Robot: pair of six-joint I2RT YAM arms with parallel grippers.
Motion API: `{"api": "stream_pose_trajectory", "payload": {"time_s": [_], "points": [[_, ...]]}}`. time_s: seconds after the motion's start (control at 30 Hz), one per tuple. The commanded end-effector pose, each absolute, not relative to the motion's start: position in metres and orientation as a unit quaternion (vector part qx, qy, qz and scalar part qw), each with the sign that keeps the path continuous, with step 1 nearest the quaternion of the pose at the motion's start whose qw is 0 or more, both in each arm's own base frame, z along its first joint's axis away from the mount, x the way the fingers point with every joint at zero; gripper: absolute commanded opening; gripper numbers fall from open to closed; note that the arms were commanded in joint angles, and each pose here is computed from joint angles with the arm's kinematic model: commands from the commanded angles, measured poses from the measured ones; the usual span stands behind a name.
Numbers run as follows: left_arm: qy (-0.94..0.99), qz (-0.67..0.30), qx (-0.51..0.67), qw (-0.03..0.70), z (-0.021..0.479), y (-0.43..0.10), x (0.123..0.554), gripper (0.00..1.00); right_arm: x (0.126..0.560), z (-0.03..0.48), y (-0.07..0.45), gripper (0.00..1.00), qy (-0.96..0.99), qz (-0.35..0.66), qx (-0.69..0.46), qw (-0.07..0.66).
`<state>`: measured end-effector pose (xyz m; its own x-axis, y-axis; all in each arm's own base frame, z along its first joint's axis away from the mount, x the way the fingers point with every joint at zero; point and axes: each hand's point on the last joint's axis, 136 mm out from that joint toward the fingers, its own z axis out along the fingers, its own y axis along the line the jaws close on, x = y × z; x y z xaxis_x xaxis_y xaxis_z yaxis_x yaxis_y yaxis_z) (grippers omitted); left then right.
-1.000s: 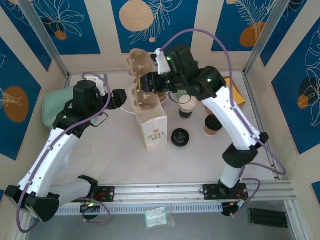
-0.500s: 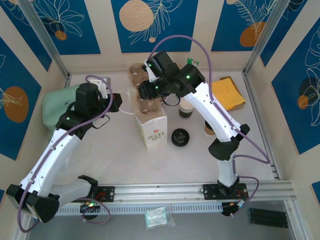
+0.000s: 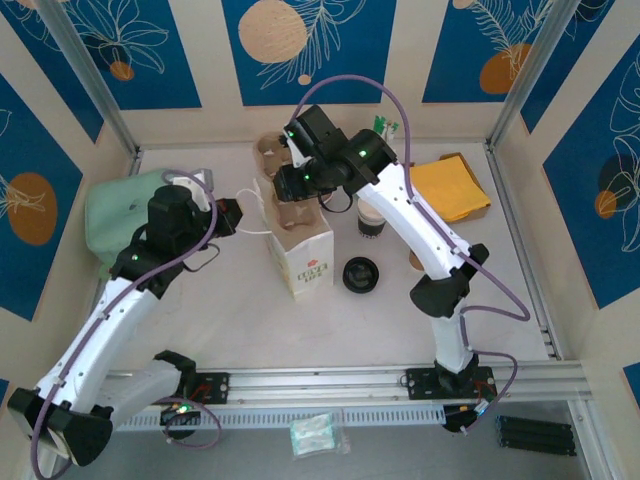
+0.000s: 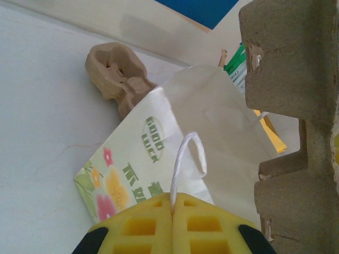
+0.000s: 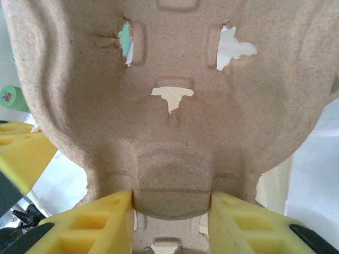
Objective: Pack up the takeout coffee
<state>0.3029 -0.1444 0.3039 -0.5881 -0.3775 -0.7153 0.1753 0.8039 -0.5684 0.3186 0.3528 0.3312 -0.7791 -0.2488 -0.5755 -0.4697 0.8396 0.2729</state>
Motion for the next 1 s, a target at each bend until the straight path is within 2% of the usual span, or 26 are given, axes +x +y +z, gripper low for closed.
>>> {"api": "stream_pose_trajectory", "payload": {"time_s": [0.0, 0.97], "points": [[0.816, -0.329, -0.08, 0.468, 0.318, -0.141, 0.303, 0.0, 0.315, 0.336, 0.356, 0.37, 0.918, 0.213, -0.197, 0.27], [0.802, -0.331, -0.114, 0.483, 0.312, -0.129, 0.294, 0.0, 0.303, 0.293, 0.354, 0.37, 0.94, 0.158, -0.201, 0.224]]}}
